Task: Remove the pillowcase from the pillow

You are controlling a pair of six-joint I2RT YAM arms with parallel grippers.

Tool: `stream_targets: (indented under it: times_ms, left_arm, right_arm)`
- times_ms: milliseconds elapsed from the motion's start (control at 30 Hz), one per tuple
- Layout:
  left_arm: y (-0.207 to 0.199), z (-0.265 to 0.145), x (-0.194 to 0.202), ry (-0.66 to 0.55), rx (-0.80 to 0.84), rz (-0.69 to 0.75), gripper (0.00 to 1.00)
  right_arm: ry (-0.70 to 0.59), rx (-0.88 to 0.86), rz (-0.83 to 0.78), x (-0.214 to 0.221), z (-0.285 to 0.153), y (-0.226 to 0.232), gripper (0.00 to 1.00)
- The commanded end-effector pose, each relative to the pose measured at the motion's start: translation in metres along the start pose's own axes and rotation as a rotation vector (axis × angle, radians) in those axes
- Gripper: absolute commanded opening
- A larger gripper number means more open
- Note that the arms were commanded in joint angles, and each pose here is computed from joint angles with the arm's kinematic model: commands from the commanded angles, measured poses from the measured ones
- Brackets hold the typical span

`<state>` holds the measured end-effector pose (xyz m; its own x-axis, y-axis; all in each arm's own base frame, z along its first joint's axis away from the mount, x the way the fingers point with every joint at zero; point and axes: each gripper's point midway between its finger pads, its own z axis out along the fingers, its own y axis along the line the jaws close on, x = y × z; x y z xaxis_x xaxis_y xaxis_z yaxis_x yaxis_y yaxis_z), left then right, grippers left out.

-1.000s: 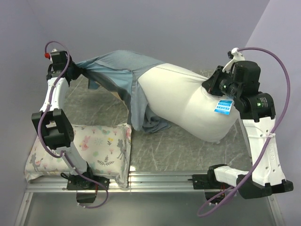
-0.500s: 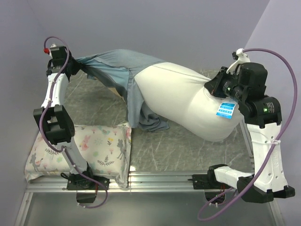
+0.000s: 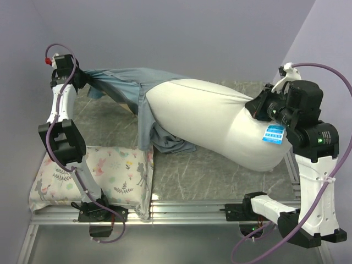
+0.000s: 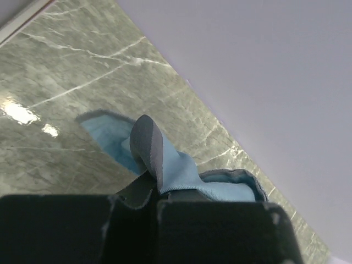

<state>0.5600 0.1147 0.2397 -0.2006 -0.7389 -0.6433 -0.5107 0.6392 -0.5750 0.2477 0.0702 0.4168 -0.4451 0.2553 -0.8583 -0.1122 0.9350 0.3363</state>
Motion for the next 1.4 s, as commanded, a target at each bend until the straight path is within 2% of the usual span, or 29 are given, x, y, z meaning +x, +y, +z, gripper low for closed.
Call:
stream_targets:
  times_ms: [0, 233, 800, 1100, 1367]
  left_arm:
    - [0.04, -0.005, -0.083, -0.283, -0.122, -0.029, 0.0]
    - [0.032, -0.004, -0.089, -0.285, -0.098, -0.05, 0.0]
    - [0.076, 0.03, -0.076, -0.237, -0.204, -0.03, 0.0]
    - [0.077, 0.039, -0.065, -0.2, -0.185, -0.029, 0.0]
    - [0.052, 0.033, -0.043, -0.139, -0.065, -0.023, 0.0]
  right_arm:
    - [-0.371, 0.089, -0.023, -0.077, -0.062, -0.007, 0.0]
    - [-0.382, 0.08, -0.03, -0.085, -0.069, -0.003, 0.0]
    - [-0.42, 0.092, -0.043, -0.09, -0.094, -0.002, 0.0]
    - [-0.424, 0.09, -0.04, -0.091, -0.095, -0.001, 0.0]
    - [-0.392, 0.014, -0.011, -0.089, -0.063, 0.009, 0.0]
